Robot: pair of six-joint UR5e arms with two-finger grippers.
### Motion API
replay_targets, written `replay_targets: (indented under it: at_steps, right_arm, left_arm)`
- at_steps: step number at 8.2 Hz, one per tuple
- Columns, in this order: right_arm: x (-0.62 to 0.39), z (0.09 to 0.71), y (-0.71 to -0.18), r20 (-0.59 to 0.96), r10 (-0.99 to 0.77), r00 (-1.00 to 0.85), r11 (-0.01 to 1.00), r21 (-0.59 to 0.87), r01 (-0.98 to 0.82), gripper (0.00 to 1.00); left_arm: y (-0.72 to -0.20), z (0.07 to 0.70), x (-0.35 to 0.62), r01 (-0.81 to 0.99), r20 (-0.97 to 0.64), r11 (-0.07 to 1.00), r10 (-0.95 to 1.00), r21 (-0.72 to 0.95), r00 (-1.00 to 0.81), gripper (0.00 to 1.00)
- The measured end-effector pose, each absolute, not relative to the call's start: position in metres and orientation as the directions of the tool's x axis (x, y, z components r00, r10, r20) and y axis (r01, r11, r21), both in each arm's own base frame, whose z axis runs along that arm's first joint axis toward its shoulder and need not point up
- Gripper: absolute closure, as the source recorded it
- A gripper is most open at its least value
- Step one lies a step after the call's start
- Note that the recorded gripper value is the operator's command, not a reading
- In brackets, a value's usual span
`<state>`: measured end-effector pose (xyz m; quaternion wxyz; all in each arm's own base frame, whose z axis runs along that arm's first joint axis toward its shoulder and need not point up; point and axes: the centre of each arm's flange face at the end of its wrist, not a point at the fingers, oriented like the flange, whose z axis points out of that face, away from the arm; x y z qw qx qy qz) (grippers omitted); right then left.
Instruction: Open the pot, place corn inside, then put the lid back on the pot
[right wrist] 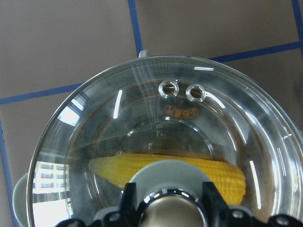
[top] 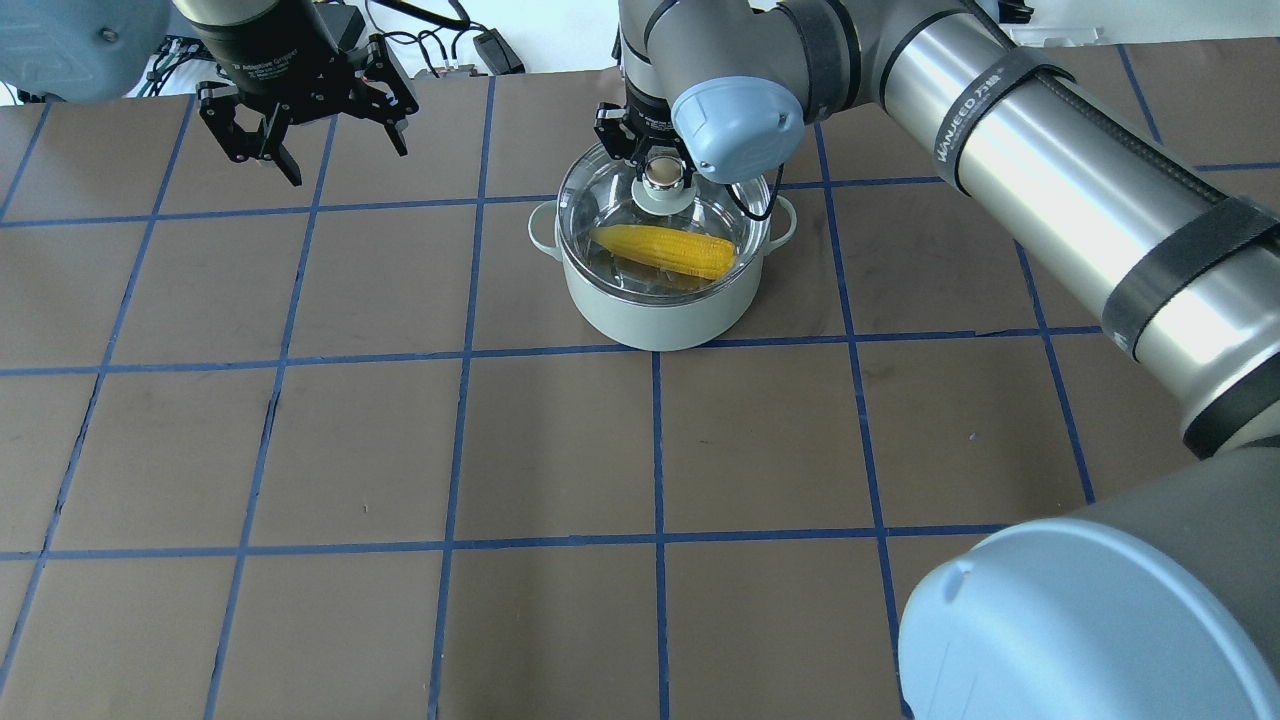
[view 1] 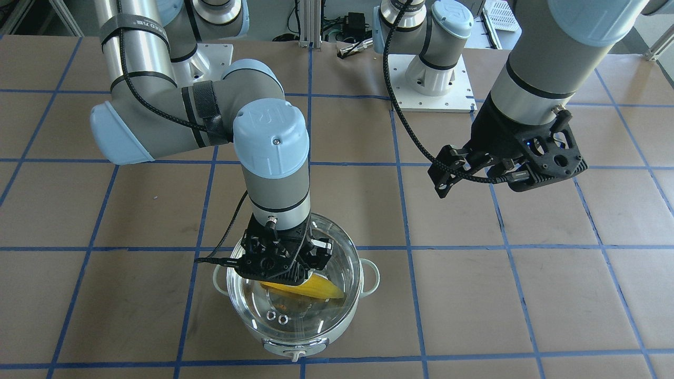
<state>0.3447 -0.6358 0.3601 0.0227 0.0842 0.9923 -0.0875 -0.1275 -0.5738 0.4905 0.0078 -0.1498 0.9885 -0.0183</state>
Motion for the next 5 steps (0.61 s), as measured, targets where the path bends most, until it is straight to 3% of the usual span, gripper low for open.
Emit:
replay_targets:
  at_steps: [5]
  right_arm:
    - [0.3448, 0.3531, -0.6335, -0.053, 0.140, -0.989, 0.976, -0.158, 0.147, 0.68]
  left_arm:
    - [-0.5733, 0.4887, -0.1267, -0.294, -0.024, 0.955, -0.295, -0.039, -0.955, 0.00]
